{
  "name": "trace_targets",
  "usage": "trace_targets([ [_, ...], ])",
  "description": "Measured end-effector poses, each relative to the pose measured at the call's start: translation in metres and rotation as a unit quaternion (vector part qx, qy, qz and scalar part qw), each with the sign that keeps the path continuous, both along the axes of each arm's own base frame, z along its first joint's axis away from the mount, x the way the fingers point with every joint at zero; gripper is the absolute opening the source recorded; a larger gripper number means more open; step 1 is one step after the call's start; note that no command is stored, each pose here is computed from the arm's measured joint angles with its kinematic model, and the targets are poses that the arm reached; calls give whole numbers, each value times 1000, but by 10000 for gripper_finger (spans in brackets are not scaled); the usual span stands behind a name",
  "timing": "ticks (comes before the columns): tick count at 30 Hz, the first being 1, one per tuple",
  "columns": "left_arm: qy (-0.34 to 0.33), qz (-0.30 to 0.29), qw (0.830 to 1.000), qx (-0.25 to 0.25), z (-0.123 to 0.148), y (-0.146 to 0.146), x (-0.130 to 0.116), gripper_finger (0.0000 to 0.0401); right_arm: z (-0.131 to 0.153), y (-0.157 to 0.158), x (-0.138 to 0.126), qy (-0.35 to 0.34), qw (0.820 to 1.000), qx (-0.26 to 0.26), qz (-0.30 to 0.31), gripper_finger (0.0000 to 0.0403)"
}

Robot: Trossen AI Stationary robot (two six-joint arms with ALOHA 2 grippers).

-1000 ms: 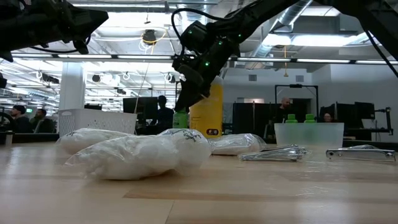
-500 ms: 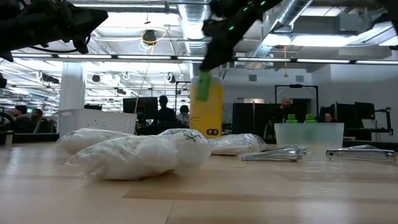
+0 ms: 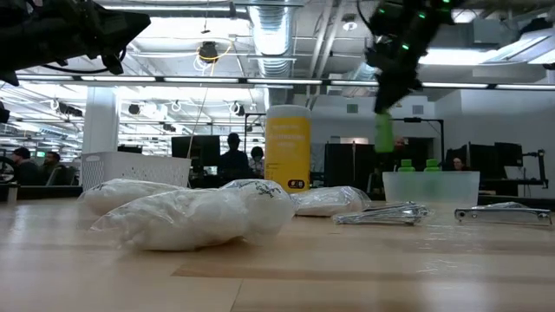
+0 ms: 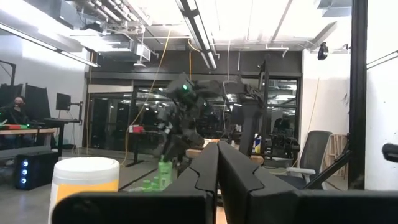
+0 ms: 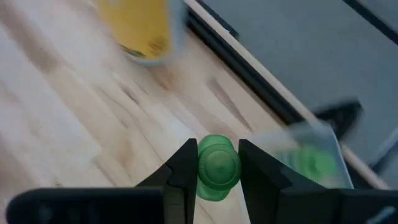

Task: Pick & Place Travel size toiletries
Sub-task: Put the green shampoo into the transparent bin

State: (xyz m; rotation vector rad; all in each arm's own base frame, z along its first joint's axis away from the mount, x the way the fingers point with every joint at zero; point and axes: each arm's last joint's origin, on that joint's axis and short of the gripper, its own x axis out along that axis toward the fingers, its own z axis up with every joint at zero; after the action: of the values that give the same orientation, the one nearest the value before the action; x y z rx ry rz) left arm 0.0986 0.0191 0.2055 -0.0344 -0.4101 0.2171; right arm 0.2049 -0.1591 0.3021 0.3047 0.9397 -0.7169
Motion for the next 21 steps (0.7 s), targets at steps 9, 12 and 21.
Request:
trace_targets([
  [9,0,2,1000,0,0,0,0,1,-9,9,-42,-21,995,-24,-93,82],
  [12,-1,2,1000,0,0,0,0,1,-4,8,-51,-39,989,-35,-142,82],
  [21,-4,2,1000,1,1,0,0,1,-14,7,-60,-22,953,-5,-304,83],
])
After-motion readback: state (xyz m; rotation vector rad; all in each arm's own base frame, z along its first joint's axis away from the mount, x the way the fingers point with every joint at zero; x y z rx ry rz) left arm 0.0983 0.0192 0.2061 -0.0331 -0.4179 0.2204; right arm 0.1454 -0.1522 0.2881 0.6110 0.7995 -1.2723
